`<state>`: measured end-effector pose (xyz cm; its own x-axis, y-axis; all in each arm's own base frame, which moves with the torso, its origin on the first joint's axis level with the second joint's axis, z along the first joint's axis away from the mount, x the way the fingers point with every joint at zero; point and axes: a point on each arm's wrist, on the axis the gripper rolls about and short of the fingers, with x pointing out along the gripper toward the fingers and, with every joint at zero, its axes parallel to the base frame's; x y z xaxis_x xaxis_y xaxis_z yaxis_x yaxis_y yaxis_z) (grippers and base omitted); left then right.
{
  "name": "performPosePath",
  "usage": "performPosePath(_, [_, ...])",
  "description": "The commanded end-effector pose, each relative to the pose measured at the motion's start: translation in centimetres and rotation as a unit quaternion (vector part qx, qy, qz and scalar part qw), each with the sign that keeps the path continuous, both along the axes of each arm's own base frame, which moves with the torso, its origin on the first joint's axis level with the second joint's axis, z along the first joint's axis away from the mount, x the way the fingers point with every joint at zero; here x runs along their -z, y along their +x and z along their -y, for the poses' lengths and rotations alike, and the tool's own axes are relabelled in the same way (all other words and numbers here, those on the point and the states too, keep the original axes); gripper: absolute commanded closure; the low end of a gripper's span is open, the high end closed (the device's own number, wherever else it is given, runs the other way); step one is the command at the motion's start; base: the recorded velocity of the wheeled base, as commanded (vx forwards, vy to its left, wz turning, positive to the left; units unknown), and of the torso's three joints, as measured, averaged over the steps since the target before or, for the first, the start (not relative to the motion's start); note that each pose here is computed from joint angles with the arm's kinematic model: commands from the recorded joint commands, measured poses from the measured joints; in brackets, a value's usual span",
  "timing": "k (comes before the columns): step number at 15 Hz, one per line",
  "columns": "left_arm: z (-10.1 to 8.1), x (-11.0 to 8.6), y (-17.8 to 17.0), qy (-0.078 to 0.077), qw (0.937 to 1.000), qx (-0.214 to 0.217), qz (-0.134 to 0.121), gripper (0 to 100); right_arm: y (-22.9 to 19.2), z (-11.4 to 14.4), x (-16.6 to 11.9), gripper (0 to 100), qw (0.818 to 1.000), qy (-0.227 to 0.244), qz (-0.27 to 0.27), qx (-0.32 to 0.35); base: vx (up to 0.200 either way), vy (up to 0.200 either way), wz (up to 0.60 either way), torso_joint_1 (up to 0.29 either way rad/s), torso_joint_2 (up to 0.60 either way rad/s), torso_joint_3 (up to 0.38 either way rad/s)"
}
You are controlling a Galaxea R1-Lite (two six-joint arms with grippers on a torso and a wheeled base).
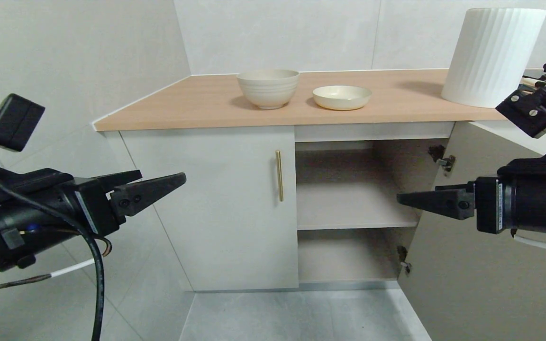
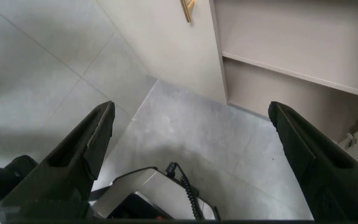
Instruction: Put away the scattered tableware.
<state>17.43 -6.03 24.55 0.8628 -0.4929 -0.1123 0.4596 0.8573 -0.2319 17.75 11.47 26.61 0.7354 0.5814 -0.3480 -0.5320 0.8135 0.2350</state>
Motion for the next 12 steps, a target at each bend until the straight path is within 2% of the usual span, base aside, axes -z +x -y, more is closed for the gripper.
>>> performPosePath(1, [0.01,-0.02,0.00,0.000,1.0000,0.000,0.000,0,-0.10,0.03,-0.02,0,1.000,0.000,0.001,-0.001,0.000,0.000,0.00,0.000,0.00,0.000])
performPosePath(4, [-0.03,-0.16,-0.14,-0.001,1.0000,0.000,0.003,0,-0.10,0.03,-0.02,0,1.000,0.000,0.001,0.000,0.000,0.000,0.00,0.000,0.00,0.000])
performPosePath(12, [-0.05,-0.21,-0.21,-0.001,1.0000,0.000,0.004,0,-0.73,0.44,0.36,0,1.000,0.007,0.009,-0.004,0.200,0.000,0.00,0.004,0.00,0.002])
